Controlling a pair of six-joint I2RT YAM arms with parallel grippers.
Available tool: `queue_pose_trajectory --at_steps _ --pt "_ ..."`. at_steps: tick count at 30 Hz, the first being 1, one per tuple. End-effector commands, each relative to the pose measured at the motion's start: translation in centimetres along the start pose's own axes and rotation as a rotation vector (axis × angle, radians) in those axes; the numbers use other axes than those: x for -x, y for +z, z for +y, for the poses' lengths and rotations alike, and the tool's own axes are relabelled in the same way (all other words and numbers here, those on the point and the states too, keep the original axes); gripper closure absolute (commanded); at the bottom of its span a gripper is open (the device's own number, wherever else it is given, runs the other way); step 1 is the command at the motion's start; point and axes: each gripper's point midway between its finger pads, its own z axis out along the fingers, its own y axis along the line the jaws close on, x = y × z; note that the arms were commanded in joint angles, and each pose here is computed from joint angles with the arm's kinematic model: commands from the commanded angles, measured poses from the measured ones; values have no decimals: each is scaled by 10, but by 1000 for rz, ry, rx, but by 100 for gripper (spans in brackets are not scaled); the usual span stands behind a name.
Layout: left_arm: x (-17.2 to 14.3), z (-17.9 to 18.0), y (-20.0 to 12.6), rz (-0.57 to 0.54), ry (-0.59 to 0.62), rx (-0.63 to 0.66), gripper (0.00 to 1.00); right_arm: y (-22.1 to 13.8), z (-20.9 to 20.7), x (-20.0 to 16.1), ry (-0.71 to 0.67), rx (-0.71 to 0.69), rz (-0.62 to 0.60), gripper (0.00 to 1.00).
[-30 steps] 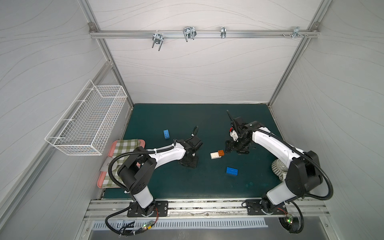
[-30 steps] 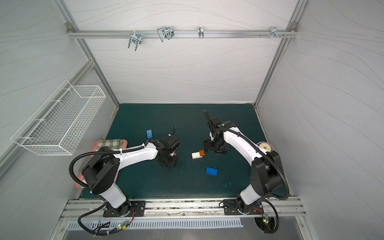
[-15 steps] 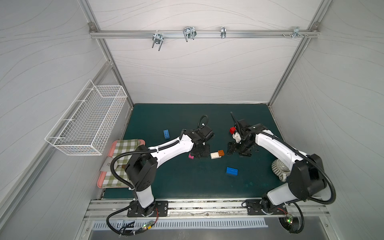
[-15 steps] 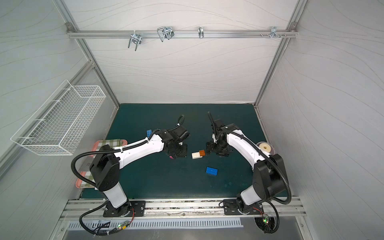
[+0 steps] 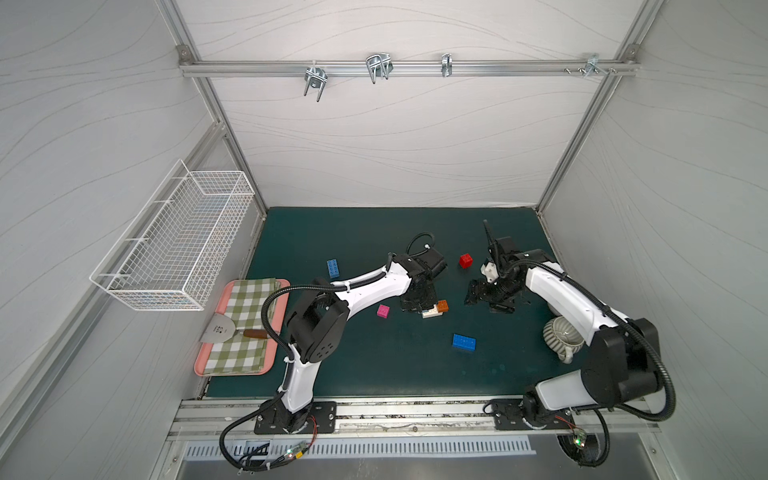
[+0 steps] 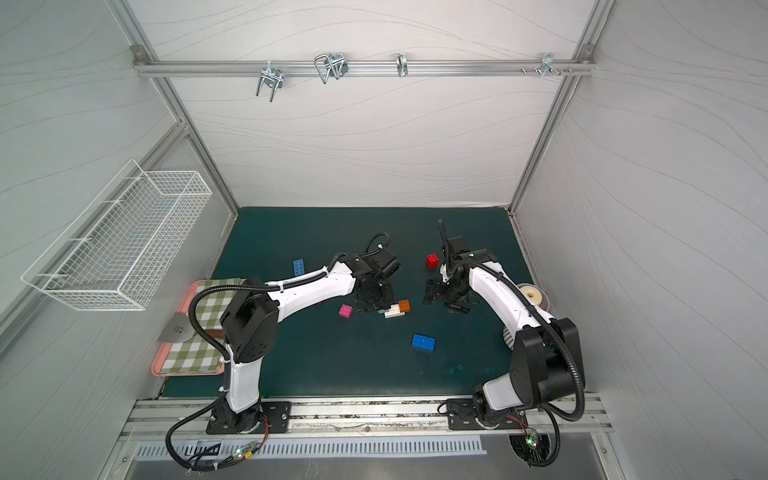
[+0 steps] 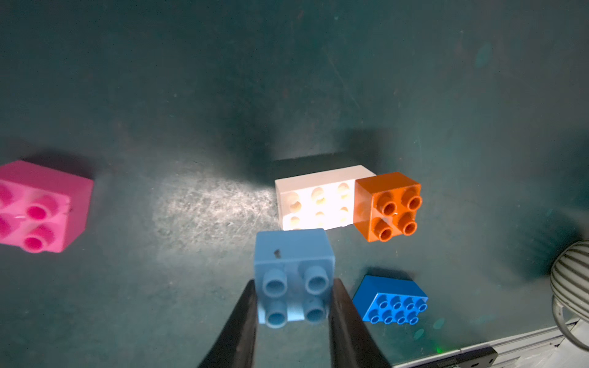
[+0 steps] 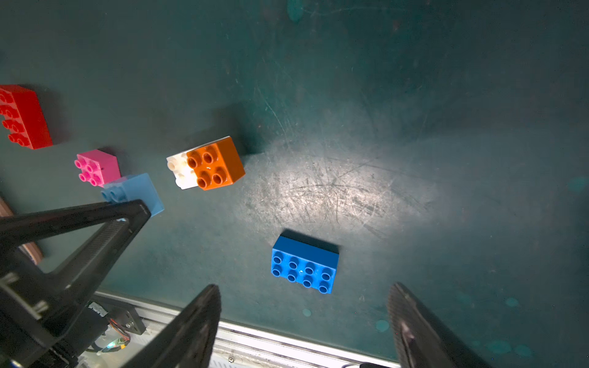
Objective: Assemble a carrot with lego
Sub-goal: Assemble the lego brick with the lego brick.
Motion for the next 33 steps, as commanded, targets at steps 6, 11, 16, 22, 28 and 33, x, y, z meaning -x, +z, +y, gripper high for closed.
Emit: queue_pose_trajectory --at_steps 6,11,16,22,28,33 --pt "0 1 7 -15 -53 60 100 -5 0 4 -13 37 -18 16" --pt "3 4 14 -29 -47 88 100 -7 -2 6 -9 41 -22 15" --pt "8 2 20 -38 -44 100 100 -8 -5 6 -2 42 -26 15" --pt "8 4 24 -33 -43 115 100 -8 -6 6 3 41 -26 14" --pt "3 8 29 -3 -36 137 100 -9 -6 7 5 43 -25 14" --pt "0 18 30 7 -24 184 100 -9 -7 7 4 41 -26 14"
